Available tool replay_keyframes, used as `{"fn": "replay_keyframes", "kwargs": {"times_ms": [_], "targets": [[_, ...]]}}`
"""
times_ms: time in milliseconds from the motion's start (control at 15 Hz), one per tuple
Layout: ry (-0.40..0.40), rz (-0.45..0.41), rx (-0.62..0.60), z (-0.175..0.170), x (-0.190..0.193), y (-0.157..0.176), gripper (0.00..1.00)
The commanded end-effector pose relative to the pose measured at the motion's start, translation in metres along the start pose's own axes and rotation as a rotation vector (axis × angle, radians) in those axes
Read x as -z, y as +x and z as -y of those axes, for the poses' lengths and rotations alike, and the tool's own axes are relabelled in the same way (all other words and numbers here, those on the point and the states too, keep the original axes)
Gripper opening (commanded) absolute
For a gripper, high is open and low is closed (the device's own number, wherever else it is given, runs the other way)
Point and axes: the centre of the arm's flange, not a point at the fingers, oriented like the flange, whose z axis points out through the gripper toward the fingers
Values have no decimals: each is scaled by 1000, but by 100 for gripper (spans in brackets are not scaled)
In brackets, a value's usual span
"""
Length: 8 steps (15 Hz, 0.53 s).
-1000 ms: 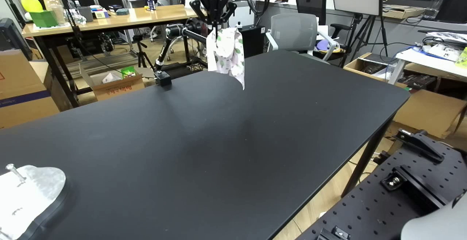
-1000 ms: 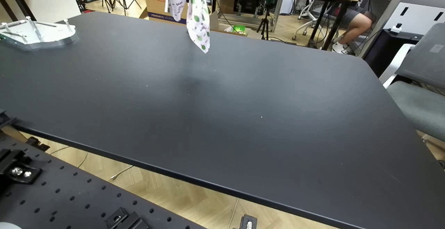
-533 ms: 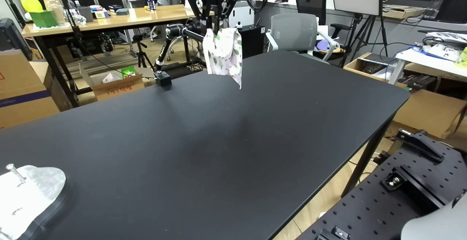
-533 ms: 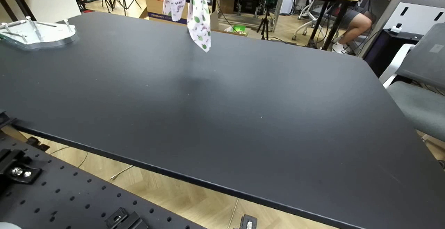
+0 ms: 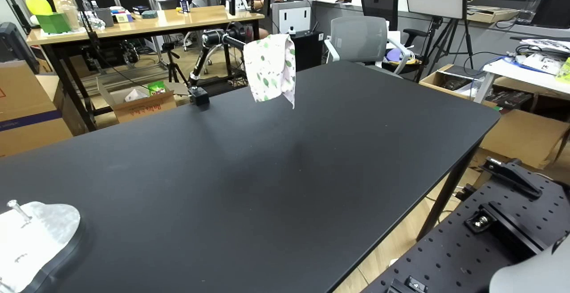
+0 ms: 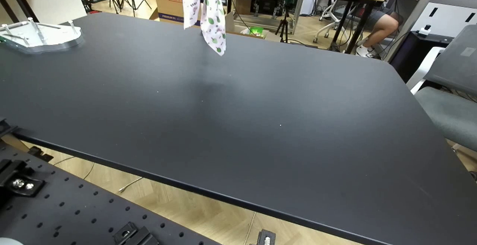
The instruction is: Hang the cloth on the stand
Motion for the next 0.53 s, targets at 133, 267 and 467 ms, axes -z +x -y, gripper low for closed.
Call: {"fn": "replay_keyframes", "kwargs": {"times_ms": [133,267,467], "targets": [[17,2,6,13,32,-6,100],[32,8,-1,16,48,-9,100],[33,10,-3,16,51,-10,100]]}}
